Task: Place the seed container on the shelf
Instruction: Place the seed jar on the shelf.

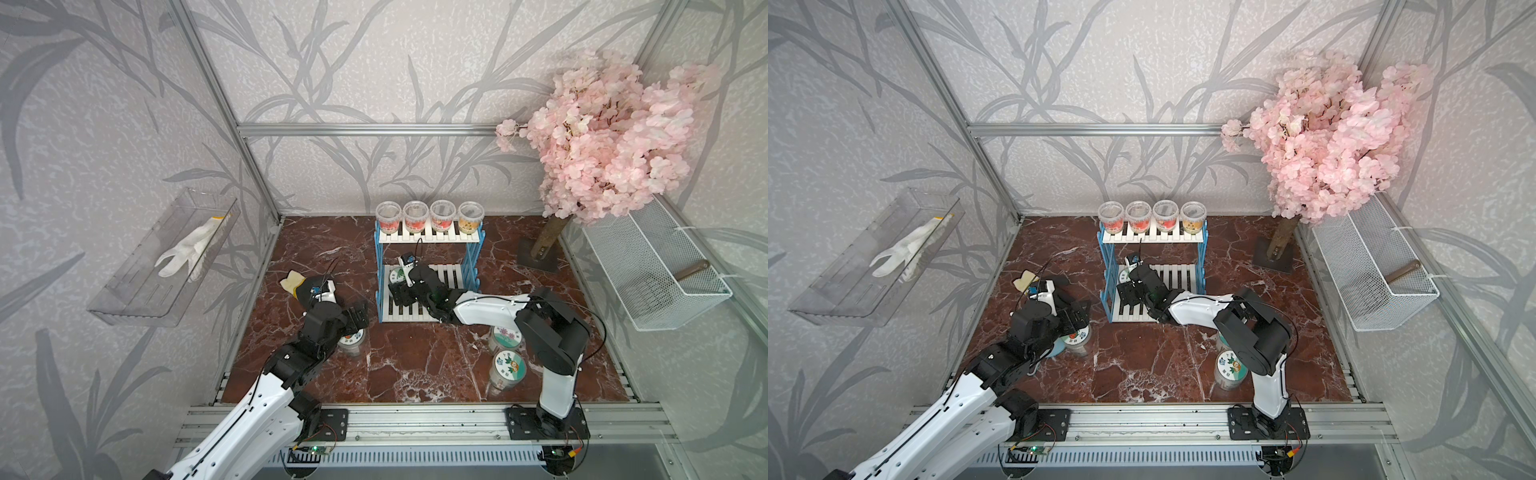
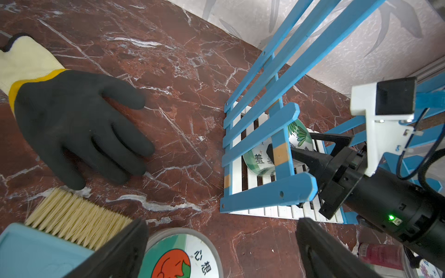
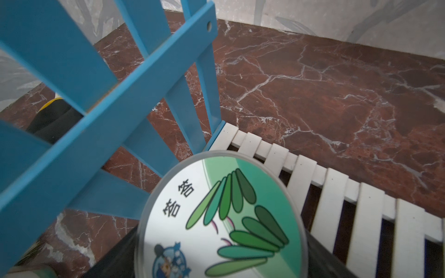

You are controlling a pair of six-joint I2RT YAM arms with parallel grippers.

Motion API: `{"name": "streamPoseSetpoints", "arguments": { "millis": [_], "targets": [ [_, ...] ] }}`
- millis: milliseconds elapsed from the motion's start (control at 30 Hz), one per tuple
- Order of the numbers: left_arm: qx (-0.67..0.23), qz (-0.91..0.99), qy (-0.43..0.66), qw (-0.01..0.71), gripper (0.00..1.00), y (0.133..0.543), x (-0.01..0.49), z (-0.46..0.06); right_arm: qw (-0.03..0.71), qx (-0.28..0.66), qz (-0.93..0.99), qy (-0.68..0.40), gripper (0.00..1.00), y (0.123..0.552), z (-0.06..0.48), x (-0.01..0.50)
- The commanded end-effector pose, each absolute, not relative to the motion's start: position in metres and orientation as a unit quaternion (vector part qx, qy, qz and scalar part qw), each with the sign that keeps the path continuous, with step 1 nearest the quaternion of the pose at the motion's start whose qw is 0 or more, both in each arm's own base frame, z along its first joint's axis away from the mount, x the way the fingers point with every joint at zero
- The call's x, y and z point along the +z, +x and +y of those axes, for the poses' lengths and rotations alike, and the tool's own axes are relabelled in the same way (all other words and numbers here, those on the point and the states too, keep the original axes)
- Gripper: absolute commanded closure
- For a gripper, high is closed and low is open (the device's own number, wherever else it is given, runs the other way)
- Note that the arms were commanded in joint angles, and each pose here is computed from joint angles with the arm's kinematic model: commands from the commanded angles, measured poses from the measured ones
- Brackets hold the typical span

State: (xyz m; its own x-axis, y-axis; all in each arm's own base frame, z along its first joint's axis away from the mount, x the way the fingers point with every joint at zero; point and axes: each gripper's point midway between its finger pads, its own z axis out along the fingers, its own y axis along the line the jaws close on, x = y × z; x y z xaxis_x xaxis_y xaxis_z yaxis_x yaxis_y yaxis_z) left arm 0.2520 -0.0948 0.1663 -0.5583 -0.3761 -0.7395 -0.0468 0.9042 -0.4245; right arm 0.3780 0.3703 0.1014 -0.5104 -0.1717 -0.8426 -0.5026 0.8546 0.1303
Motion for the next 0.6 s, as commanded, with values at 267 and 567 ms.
{"name": "streamPoseSetpoints", "arguments": {
  "millis": [267, 567],
  "targets": [
    [-0.166, 0.869, -0.11, 0.453, 0.0, 0.25, 0.169, -0.091, 0.529, 0.169, 0.813, -0.173, 0.17, 0.412, 0.38, 0.12],
    [-0.16, 0.872, -0.108, 0.451, 0.0, 0.25, 0.166, -0.09, 0.534, 0.171, 0.81, -0.17, 0.13, 0.418, 0.384, 0.111]
  ]
}}
